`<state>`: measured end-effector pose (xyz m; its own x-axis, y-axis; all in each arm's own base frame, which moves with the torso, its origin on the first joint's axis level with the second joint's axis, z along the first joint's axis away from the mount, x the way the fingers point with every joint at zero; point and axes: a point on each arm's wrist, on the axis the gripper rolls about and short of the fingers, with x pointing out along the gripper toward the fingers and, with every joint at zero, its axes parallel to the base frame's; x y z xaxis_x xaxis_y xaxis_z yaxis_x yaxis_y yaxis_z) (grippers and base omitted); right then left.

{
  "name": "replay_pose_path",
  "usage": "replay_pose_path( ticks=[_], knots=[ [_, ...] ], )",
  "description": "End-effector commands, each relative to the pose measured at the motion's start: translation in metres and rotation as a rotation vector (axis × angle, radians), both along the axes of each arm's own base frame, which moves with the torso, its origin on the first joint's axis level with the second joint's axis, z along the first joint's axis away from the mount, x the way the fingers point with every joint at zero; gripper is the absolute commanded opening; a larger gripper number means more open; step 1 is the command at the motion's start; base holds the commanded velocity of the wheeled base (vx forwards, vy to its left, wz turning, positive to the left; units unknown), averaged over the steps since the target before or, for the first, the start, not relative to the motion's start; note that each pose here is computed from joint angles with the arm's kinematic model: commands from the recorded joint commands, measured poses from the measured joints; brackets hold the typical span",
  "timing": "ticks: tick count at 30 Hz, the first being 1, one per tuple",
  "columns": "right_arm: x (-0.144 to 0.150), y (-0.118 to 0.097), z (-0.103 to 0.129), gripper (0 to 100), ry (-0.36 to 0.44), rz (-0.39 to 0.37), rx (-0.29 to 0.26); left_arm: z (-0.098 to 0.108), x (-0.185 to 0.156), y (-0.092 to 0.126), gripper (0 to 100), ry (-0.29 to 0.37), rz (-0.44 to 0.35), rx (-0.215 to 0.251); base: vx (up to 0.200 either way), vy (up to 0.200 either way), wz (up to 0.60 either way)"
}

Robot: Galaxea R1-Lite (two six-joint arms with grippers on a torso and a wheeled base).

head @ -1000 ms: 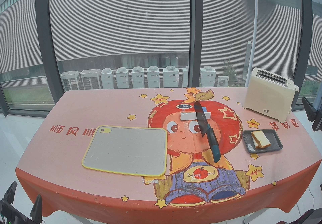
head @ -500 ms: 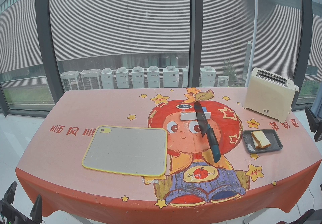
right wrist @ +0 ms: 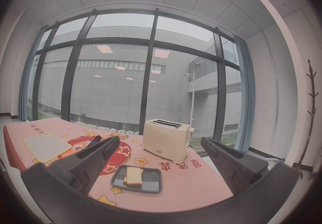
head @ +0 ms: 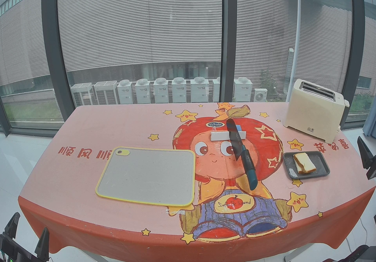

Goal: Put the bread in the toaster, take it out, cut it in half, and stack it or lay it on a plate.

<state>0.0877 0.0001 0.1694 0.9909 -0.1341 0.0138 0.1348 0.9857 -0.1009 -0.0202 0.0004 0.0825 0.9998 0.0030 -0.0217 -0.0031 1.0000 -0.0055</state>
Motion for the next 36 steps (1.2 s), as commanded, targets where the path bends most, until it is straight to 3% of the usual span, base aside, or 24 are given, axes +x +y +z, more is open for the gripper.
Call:
replay_pose_path(
  ticks=[1, 24, 36],
  knots=[
    [-0.006, 0.0, -0.005, 100, -0.001, -0.001, -0.001, -0.005, 0.001, 0.0, 100, 0.018, 0.0, 0.0, 0.0, 0.0, 0.0],
    [-0.029, -0.002, -0.028, 100, -0.001, -0.002, -0.001, -0.005, 0.001, 0.0, 100, 0.018, 0.002, 0.0, 0.0, 0.0, 0.0],
    [-0.062, -0.003, -0.038, 100, 0.068, 0.001, -0.002, -0.005, 0.001, 0.0, 100, 0.02, 0.0, 0.0, 0.0, 0.0, 0.0]
  ],
)
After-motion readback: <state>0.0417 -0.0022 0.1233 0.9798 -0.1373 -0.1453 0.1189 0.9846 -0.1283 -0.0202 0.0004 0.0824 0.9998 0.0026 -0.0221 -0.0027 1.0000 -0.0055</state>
